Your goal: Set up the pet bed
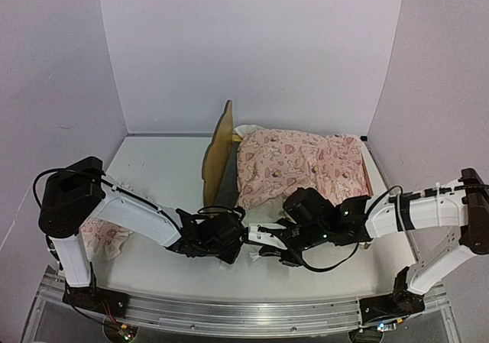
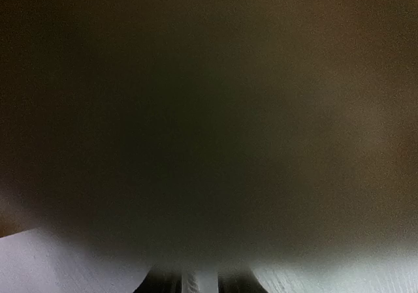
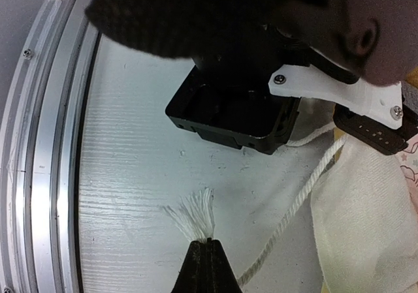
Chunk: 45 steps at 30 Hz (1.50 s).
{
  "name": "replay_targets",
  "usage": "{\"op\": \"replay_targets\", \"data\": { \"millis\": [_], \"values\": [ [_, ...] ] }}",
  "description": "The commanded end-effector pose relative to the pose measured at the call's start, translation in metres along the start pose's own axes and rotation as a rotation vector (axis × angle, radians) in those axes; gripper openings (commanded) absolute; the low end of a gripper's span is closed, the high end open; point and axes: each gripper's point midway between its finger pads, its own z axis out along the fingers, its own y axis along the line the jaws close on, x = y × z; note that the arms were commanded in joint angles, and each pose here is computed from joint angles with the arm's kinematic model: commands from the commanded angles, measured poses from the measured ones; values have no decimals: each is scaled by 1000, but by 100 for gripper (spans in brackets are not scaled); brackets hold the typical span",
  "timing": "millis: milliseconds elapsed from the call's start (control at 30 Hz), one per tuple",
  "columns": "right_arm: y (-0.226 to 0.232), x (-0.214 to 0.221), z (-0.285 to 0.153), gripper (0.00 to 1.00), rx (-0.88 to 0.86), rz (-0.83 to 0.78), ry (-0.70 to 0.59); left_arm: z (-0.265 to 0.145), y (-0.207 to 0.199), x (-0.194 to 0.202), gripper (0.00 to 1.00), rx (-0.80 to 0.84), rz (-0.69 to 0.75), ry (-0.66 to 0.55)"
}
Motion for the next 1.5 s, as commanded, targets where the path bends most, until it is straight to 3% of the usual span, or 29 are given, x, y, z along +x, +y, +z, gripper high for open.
{"op": "replay_targets", "data": {
  "millis": [0,233,333,733,900,1133,1467],
  "values": [
    [-11,-23,-17,0,57,-25,-90,4,-4,14,20,-37,33,83],
    [-11,-23,-20,0,63,-21,-98,4,-1,30,0,-50,65,147],
    [-13,-17,-17,0,75,-5,-85,-11,2,15,0,-51,73,92],
    [-7,-21,0,0,18,62,-130,-126,-6,-114,0,34,116,-424],
    [-10,-30,-1,0,34,94,-186,-164,2,-155,0,-15,169,-618],
    [-22,-34,-8,0,101,119,-195,-168,24,-192,0,-118,215,-735],
    [-21,-37,-13,0,96,142,-212,-140,30,-194,0,-93,258,-809]
  ]
}}
